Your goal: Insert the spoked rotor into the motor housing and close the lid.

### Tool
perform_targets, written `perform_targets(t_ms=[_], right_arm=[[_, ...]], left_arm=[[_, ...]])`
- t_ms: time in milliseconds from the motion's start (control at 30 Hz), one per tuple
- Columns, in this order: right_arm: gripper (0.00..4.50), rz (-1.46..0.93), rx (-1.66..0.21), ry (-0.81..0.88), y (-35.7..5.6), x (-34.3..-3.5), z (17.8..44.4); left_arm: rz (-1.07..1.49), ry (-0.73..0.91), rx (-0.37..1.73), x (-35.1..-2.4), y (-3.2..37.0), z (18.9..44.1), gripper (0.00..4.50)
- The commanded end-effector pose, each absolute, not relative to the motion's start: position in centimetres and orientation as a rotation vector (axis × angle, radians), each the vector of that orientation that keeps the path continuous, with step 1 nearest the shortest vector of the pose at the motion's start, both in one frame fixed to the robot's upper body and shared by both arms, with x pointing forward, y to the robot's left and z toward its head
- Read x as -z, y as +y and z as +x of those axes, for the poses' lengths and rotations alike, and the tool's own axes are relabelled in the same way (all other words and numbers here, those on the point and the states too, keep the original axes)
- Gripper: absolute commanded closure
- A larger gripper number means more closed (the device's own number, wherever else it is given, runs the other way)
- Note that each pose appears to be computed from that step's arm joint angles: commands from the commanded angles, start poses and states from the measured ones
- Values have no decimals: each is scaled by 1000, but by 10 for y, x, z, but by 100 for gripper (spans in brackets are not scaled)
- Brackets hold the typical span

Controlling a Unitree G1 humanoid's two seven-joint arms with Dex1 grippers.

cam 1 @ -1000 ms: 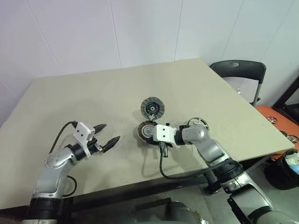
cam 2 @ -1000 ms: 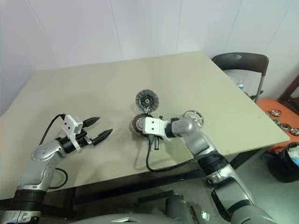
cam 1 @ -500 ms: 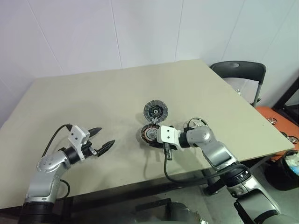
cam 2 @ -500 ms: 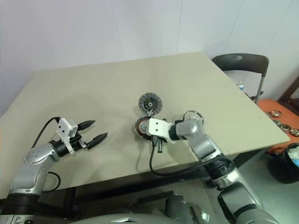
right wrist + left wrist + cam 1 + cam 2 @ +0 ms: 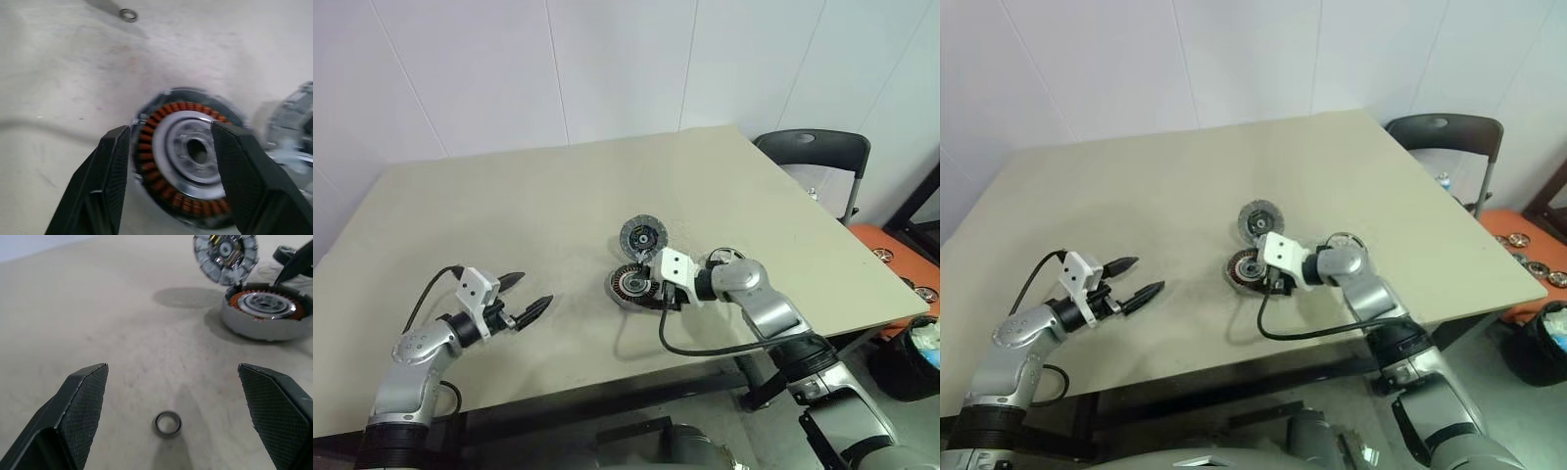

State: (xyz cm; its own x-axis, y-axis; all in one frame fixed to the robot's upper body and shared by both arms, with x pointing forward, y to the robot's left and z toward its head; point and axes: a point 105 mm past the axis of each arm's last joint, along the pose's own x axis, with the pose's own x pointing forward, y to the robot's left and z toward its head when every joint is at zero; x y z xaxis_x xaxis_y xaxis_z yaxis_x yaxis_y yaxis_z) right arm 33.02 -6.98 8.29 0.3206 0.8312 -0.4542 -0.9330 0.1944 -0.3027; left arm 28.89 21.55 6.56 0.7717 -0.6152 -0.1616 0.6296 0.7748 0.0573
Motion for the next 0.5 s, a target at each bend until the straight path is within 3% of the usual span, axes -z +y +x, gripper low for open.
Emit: perform_targets(t_ms=[33, 500], right_arm=[[174, -590, -1213, 119, -75, -112, 341], [174, -597, -1131, 32, -84, -142, 354]], left_arm=[[112, 99, 674, -71, 218, 291, 0], [179, 122, 637, -35, 211, 297, 0]])
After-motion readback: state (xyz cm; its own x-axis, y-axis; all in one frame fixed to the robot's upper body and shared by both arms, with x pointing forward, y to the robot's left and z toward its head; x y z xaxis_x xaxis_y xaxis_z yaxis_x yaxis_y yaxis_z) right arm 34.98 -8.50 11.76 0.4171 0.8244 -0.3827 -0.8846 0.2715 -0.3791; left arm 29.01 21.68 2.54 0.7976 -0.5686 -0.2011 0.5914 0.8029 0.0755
